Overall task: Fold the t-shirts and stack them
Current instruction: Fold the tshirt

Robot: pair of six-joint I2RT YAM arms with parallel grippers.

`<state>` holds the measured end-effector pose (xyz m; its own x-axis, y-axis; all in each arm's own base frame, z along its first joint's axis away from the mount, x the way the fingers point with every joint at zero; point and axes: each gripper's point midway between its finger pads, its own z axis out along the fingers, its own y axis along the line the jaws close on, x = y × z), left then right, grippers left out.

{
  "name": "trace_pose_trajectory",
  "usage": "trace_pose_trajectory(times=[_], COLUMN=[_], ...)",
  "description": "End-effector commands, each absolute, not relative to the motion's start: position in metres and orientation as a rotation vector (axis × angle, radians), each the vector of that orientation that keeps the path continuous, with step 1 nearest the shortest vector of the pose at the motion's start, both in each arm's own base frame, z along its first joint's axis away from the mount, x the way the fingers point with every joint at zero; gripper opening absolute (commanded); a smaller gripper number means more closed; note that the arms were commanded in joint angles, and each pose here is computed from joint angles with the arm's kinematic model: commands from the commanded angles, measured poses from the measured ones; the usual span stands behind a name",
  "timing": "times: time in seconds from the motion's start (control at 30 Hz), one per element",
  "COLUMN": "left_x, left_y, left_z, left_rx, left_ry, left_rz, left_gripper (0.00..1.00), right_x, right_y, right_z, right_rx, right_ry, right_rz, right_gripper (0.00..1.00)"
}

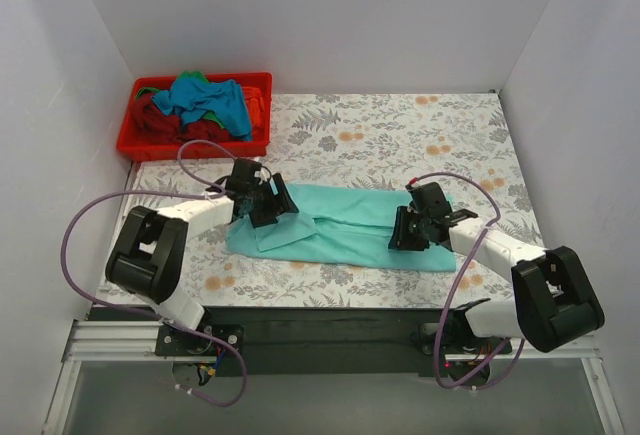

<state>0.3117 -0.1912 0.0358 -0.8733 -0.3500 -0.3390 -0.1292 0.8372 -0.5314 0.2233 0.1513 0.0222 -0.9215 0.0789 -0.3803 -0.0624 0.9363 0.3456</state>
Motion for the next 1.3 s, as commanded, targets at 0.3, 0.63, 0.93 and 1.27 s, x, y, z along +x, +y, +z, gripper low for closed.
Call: trace_pose_trajectory(times=[0.3, 0.63, 0.93, 1.27], left_x=[0.338, 0.384, 0.437, 0.469], left_y=[-0.239, -0.274, -0.290, -0.307], left_z=[-0.006, -0.017, -0.011, 0.045], left_rx=[-0.151, -0.025, 0.046, 0.071], left_ry=[2.725, 2.740, 2.689, 2.580], left_rz=[-0.599, -0.538, -0.471, -0.514], left_gripper=[0.70, 0.70, 0.70, 0.71], right_x=[0.168, 0.164, 0.166, 0.181], right_y=[0.137, 0.138, 0.152, 0.170], right_z=[0.017, 0.026, 0.024, 0.044], right_rx=[0.230, 0.224, 0.177, 0.074], right_ry=[2.756, 2.749, 2.761, 2.725], right_rz=[0.554, 0.565, 0.598, 0.602], right_gripper=[0.38, 0.38, 0.38, 0.39])
